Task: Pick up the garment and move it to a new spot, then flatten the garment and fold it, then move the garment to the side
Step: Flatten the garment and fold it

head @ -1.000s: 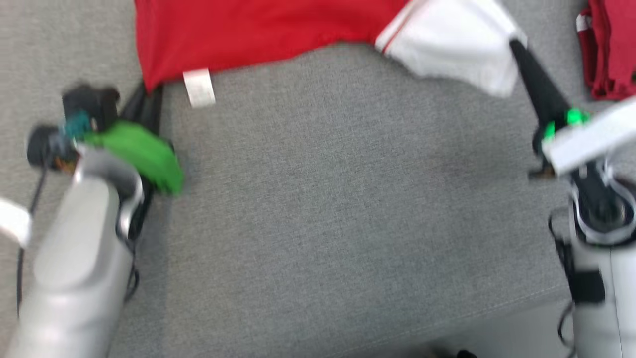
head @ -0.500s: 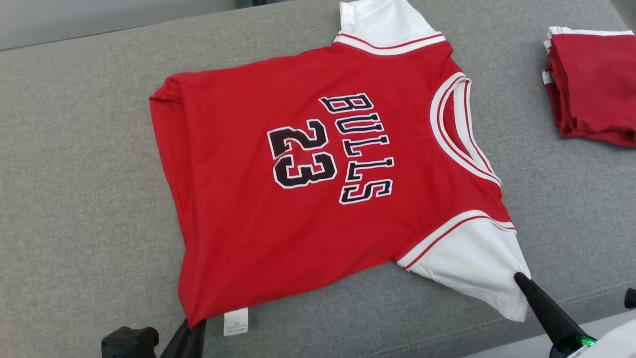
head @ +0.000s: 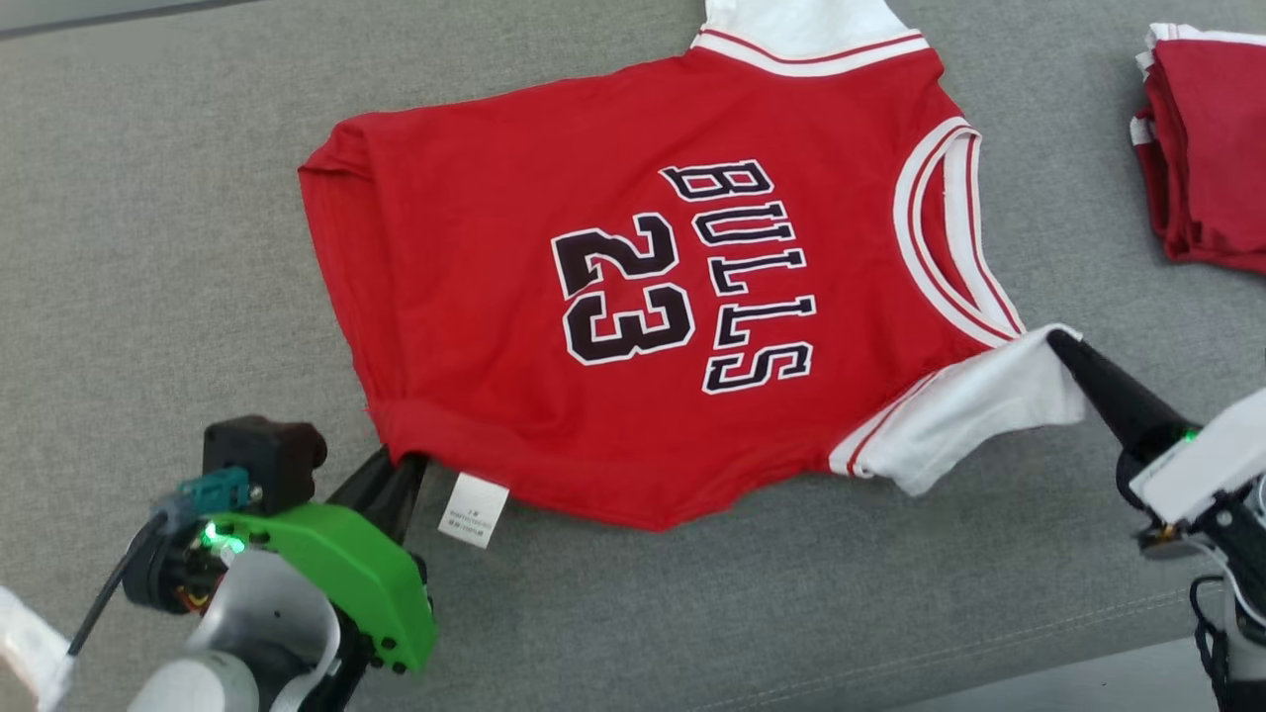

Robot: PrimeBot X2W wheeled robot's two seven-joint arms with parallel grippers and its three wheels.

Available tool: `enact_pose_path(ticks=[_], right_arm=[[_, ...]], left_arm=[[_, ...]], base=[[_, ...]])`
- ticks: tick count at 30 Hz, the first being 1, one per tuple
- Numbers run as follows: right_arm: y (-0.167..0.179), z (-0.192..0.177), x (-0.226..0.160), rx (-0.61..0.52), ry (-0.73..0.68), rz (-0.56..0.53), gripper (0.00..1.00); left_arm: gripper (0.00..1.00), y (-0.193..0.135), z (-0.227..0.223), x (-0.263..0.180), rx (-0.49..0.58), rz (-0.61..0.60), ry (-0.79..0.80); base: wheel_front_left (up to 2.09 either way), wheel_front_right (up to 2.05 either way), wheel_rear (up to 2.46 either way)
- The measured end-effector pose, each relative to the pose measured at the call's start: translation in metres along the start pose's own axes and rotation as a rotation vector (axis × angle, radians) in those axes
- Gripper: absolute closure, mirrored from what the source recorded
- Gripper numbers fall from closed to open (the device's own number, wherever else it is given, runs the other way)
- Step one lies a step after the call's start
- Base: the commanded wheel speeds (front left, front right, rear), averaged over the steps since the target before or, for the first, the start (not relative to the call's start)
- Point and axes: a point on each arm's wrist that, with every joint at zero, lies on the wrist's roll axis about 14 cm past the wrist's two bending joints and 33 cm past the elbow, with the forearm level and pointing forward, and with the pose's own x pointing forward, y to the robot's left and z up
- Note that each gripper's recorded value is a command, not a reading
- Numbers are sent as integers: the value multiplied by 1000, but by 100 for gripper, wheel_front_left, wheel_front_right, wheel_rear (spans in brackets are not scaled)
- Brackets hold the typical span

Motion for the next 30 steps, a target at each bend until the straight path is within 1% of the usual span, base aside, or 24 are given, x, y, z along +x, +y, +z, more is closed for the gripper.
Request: enact_pose_path(ticks=[3,6,10,13,15,16,17,18,19,22,25,27,30], right_arm=[[1,13,22,-55,28,-6,100],[2,25,43,-120,53,-21,100],[2,31,66,-151,76,-39,100],[-2,35,79,-187,83,-62,100],[3,32,87,-198,89,-47,100],[6,33,89,-203,86,-39,100],[8,36,91,-219,66,-36,58],[10,41,92,-229,37,-31,0],[11,45,92,-228,17,-30,0],[12,54,90,-227,-47,-23,0],[11,64,80,-232,-96,-15,0],[5,60,70,-248,-92,-26,0],[-14,45,56,-281,-47,-67,0]], left_arm=[[100,3,5,13,20,-13,30],[100,8,8,26,15,-17,57],[100,26,5,38,50,24,106],[100,35,3,44,45,46,119],[100,41,-1,47,43,66,134],[92,42,-3,48,42,70,142],[63,43,-4,49,43,72,145],[2,43,-4,49,39,75,140],[0,42,-4,50,36,74,137],[0,46,0,47,18,101,103],[0,51,-2,37,-17,136,79],[0,53,-6,31,-42,150,74],[0,51,-15,25,-83,155,73]], base=[[0,0,0],[0,0,0],[0,0,0],[0,0,0],[0,0,0],[0,0,0],[0,0,0],[0,0,0],[0,0,0],[0,0,0],[0,0,0],[0,0,0],[0,0,0]])
